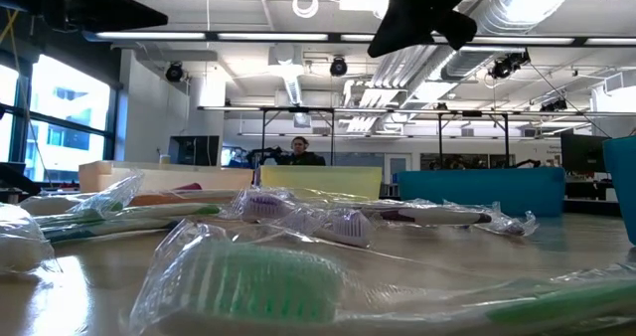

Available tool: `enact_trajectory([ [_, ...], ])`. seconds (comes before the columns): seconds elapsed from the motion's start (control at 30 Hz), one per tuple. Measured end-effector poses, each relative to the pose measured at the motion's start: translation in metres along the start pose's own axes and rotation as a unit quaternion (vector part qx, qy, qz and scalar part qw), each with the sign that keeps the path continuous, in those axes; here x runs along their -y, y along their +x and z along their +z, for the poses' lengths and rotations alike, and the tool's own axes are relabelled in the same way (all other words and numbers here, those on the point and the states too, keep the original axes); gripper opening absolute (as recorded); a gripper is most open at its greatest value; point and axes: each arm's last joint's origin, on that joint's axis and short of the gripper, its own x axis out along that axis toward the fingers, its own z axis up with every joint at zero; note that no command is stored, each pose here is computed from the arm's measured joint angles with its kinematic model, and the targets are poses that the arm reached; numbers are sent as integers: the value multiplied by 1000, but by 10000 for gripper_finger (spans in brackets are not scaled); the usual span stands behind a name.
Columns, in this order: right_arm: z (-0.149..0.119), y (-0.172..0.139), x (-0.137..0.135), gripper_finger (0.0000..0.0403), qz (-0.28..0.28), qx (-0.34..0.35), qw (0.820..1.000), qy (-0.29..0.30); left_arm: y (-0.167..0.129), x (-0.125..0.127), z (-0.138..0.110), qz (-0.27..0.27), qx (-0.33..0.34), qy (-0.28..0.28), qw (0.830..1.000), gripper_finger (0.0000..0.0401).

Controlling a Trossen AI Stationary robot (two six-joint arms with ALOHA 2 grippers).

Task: Pick & Place Toothbrushes
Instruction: Put the purple toothbrush into the bottom blue bin

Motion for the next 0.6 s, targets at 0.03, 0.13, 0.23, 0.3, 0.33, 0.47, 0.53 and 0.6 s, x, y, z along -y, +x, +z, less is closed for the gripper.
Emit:
enact_trajectory([
  [0.03, -1, -1, 0, 5, -2, 0, 1000, -1, 0, 0, 0, 0, 0, 0, 1000, 3],
  [0.13, -3, -3, -1, 5, -5, 0, 1000, -23, 0, 0, 0, 0, 0, 0, 1000, 3],
  [0.23, -5, -7, -5, 5, 6, -3, 999, -51, 0, 0, 0, 0, 0, 0, 1000, 3],
  [0.3, -7, -10, -7, 5, 15, -5, 998, -53, 0, 0, 0, 0, 0, 0, 1000, 3],
  [0.33, -9, -12, -9, 5, 19, -8, 998, -54, 0, 0, 0, 0, 0, 0, 1000, 3],
  [0.47, -17, -21, -15, 5, 39, -21, 997, -60, 0, 0, 0, 0, 0, 0, 1000, 3],
  [0.53, -20, -25, -17, 5, 44, -33, 998, -44, 0, 0, 0, 0, -1, 0, 1000, 3],
  [0.6, -24, -31, -15, 4, 44, -46, 998, -26, 0, 0, 0, 0, -1, 4, 1000, 3],
])
